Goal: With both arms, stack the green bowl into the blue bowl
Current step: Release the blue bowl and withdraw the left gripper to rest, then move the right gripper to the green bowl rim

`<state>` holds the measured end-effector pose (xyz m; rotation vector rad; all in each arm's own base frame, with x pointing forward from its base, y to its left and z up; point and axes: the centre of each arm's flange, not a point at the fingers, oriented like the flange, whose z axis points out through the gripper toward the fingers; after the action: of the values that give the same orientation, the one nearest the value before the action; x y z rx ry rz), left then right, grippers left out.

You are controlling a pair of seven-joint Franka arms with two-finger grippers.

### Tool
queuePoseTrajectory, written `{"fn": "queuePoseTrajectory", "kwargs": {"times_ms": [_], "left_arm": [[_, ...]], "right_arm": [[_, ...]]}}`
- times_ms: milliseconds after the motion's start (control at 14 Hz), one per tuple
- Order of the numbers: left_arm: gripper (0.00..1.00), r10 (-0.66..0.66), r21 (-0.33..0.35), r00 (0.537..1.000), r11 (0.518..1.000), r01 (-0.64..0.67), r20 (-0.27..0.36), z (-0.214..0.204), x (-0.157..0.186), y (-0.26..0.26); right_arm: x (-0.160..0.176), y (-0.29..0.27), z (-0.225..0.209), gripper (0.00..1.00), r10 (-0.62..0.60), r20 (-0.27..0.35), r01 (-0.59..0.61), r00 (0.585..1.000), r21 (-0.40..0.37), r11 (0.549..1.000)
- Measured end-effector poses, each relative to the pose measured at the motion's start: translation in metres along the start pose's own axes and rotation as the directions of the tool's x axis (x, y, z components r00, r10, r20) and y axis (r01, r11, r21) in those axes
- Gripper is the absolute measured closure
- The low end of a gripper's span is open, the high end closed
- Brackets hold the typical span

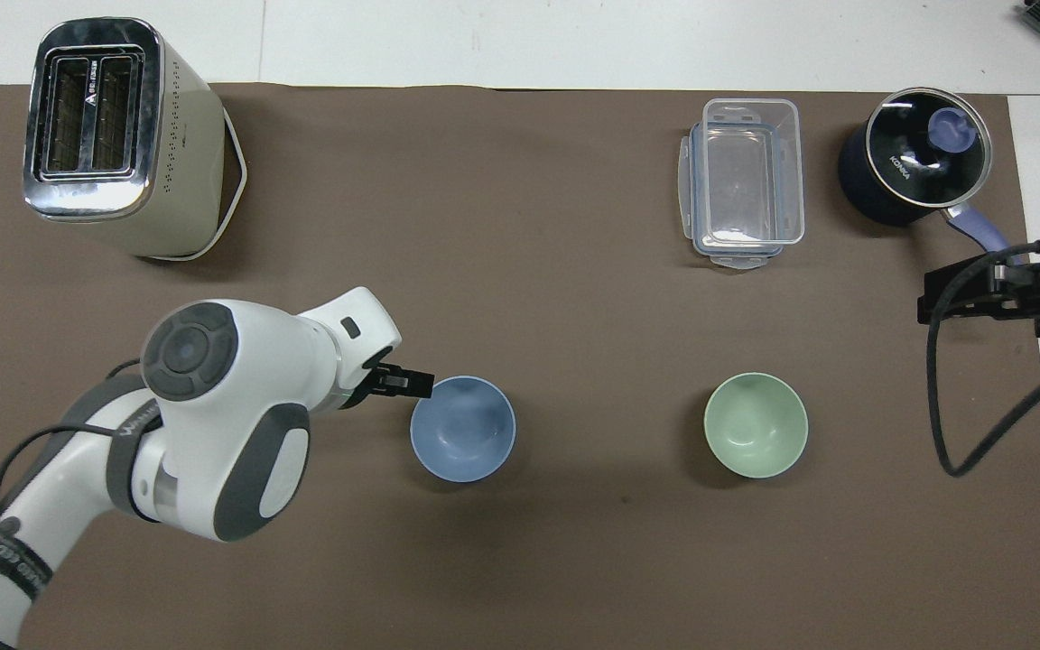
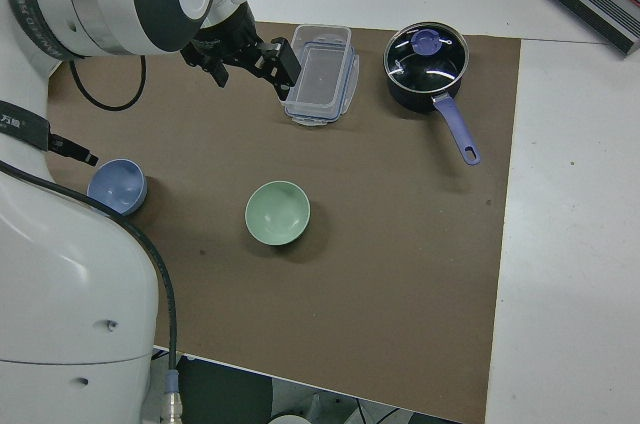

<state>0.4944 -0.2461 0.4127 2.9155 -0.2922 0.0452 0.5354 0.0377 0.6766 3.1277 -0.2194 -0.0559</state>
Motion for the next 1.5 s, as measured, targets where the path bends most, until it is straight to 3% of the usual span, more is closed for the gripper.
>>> {"fn": "queuePoseTrajectory", "kwargs": {"times_ms": [357,857,1143,1500], "left_arm": [[0.0,-0.083,-0.008,0.996,0.997,0.083,-0.023,-0.072,0.034,-0.045],[0.0,-0.15,0.101,0.988,0.983,0.152,-0.028,-0.183,0.047,-0.141],[0.0,-0.153,0.139,0.988,0.979,0.152,-0.007,-0.211,0.036,-0.201],[0.0,-0.143,0.203,0.989,0.97,0.131,0.047,-0.236,0.028,-0.197]], "right_arm": [[0.001,0.005,0.0,0.0,0.009,0.0,-0.009,1.0,0.0,1.0],[0.0,0.006,0.005,0.0,0.012,0.004,-0.012,1.0,-0.001,1.0],[-0.002,0.012,0.026,0.0,0.026,-0.014,-0.026,1.0,-0.003,1.0],[0.011,0.018,0.092,0.0,-0.027,-0.006,0.027,1.0,-0.005,1.0]]}}
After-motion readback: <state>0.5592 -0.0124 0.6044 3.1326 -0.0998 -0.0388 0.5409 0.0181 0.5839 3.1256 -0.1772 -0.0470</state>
